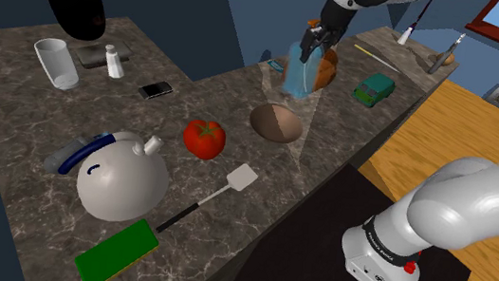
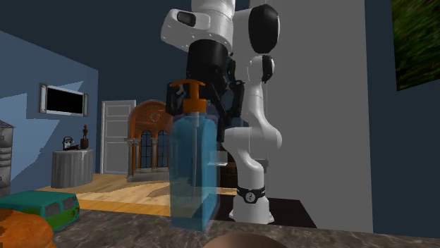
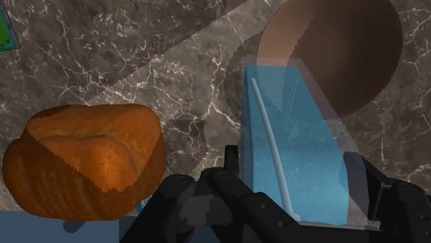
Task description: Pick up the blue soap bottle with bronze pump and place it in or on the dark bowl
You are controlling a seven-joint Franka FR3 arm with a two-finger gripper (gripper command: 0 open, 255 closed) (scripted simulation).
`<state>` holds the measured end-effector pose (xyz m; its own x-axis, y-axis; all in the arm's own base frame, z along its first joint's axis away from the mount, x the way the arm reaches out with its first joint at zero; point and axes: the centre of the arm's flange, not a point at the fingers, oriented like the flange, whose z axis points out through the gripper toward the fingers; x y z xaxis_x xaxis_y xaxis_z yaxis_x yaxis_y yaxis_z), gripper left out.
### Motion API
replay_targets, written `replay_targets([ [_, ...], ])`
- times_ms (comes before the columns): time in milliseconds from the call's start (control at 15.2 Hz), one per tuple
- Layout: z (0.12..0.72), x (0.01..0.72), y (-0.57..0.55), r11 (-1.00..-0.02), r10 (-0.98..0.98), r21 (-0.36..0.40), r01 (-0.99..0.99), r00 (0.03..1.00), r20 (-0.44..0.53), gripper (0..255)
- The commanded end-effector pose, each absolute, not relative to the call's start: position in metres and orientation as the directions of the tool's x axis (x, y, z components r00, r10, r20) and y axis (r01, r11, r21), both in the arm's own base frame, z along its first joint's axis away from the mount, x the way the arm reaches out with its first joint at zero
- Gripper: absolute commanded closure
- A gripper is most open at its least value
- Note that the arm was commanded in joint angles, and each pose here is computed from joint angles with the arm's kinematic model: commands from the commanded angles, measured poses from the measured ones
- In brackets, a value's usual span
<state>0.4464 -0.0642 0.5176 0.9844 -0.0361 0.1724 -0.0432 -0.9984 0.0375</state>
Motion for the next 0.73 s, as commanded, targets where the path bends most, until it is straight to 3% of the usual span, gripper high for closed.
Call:
replay_targets([
  [0, 0.523, 0.434, -0.041, -0.998, -0.037, 0.038, -0.044, 0.984, 0.173, 255],
  [660, 0.512, 0.401, 0.018, -0.998, -0.037, 0.038, -0.044, 0.984, 0.173, 255],
])
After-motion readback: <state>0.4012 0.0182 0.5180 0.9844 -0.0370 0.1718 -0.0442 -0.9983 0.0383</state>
